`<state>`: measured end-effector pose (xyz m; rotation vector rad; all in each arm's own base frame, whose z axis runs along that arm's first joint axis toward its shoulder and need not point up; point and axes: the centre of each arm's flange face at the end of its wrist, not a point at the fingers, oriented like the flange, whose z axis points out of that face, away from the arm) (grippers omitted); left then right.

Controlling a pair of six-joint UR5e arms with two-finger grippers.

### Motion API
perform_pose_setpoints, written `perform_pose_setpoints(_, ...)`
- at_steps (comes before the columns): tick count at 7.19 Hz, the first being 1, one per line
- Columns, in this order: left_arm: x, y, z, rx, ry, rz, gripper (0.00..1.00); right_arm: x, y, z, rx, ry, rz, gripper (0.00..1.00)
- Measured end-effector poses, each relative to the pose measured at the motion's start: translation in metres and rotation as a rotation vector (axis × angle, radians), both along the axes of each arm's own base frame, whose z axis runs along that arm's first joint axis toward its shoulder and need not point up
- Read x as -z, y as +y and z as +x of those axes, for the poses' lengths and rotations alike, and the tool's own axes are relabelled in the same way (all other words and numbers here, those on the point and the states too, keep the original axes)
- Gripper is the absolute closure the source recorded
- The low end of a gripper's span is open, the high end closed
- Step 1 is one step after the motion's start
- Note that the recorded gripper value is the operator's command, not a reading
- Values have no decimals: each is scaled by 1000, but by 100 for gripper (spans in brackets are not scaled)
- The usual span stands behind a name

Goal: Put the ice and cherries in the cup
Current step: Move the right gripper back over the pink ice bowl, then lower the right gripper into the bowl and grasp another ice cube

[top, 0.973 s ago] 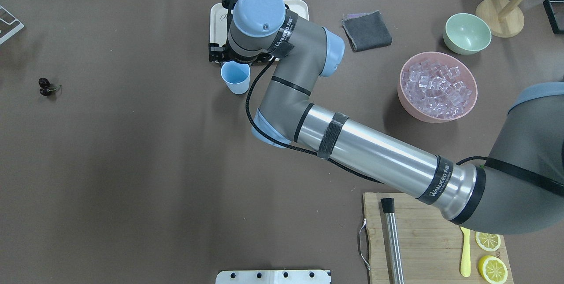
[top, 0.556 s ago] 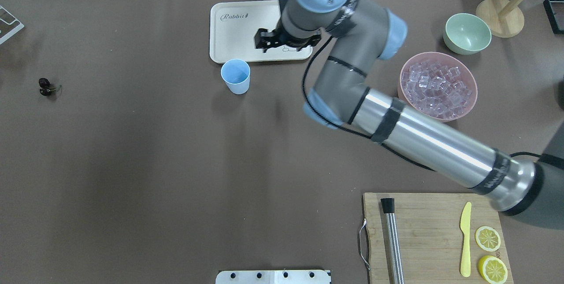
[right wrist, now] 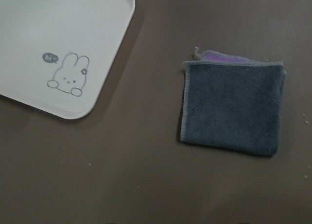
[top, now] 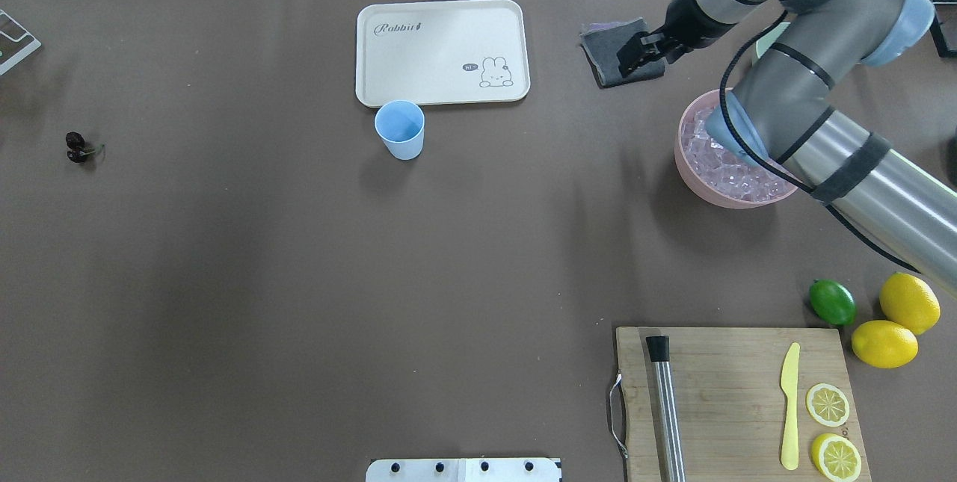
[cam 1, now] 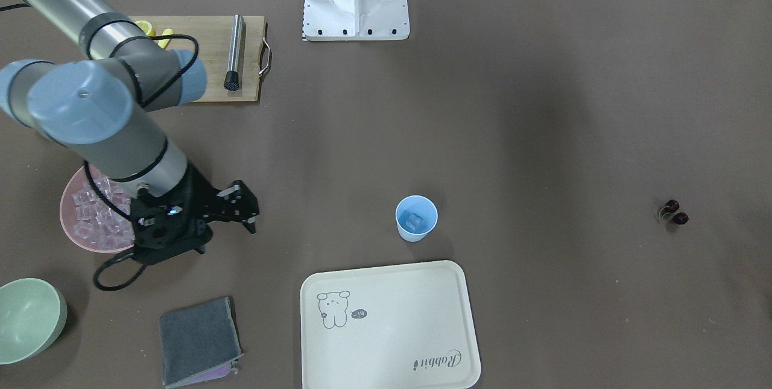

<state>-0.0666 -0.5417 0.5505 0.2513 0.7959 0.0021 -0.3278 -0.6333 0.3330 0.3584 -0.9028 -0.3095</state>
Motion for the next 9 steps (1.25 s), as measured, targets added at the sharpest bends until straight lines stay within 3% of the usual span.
perform_pose_setpoints(3, 2, -2, 0, 1, -3, 7, 2, -66, 28, 36, 97, 53, 68, 18)
perform_pose_setpoints(6, 1, -1, 0, 1, -4, 8, 2, -97, 76, 9, 151, 123, 109, 25)
perform_pose_setpoints(9, 0, 0, 0, 0, -4, 6, 2, -106, 74, 15, 180, 170, 139, 25)
